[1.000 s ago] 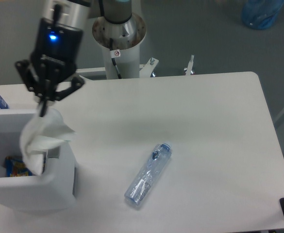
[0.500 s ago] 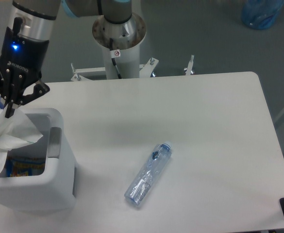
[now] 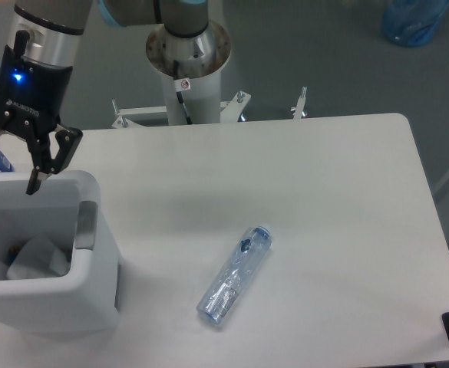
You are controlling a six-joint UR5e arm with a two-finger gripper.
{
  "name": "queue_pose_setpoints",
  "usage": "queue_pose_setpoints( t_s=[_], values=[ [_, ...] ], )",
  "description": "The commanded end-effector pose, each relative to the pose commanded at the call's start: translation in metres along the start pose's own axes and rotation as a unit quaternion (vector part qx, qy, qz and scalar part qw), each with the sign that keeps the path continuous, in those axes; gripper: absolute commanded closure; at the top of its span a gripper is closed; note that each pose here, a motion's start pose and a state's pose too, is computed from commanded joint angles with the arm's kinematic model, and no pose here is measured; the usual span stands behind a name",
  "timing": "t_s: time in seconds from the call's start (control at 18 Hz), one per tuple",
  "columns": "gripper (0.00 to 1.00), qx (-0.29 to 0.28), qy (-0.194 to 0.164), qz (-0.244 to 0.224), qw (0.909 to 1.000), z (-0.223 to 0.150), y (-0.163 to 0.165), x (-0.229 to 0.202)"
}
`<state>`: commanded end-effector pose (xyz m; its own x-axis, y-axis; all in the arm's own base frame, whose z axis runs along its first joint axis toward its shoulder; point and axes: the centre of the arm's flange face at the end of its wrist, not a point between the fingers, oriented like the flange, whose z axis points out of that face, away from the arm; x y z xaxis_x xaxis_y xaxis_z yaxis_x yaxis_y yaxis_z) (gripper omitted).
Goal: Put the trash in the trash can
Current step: 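Open the gripper to drop the tissue into the bin, then move the open gripper over the clear plastic water bottle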
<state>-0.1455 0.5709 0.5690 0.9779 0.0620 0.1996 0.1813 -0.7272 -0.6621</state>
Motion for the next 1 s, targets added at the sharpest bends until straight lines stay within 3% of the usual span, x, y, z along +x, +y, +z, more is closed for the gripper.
queue_pose_setpoints(
  t_s=[0.44,0.78,1.0],
  values=[
    [0.00,0.003,-0.079,-0.097,0.9922,-0.020,0.025,-0.163],
    [0.00,-0.035,-0.109,-0.055,0.9920,-0.003,0.047,-0.226],
    [0.00,-0.103,-0.147,-0.020,0.9835,0.033,0.069,-0.260]
  ],
)
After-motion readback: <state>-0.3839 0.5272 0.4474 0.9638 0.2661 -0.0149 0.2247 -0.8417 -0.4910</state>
